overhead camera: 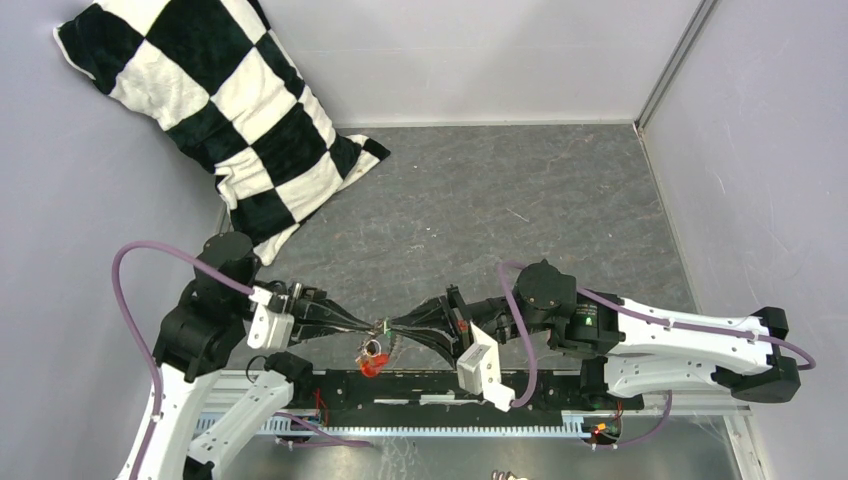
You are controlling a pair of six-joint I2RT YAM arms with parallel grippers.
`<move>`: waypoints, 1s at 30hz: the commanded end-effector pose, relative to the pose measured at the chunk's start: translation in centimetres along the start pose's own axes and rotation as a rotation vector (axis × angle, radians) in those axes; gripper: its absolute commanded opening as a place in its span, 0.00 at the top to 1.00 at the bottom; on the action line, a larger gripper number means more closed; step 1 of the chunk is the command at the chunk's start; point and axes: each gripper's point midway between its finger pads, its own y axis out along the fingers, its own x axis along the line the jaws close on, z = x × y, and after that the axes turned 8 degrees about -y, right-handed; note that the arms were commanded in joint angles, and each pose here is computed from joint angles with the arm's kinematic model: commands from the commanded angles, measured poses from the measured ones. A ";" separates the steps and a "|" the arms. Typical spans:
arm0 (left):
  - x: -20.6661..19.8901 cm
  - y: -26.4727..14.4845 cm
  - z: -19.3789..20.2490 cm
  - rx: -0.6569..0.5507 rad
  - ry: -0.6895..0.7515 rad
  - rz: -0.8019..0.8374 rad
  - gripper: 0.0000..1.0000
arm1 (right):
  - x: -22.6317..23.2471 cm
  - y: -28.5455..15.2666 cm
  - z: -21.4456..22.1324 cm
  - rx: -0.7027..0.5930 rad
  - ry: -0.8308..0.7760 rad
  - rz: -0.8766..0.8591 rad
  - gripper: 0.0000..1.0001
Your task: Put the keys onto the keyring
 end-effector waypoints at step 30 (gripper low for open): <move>1.2 -0.6 0.5 0.082 0.260 -0.062 0.98 | -1.4 -0.6 1.1 0.116 -0.026 -0.040 1.00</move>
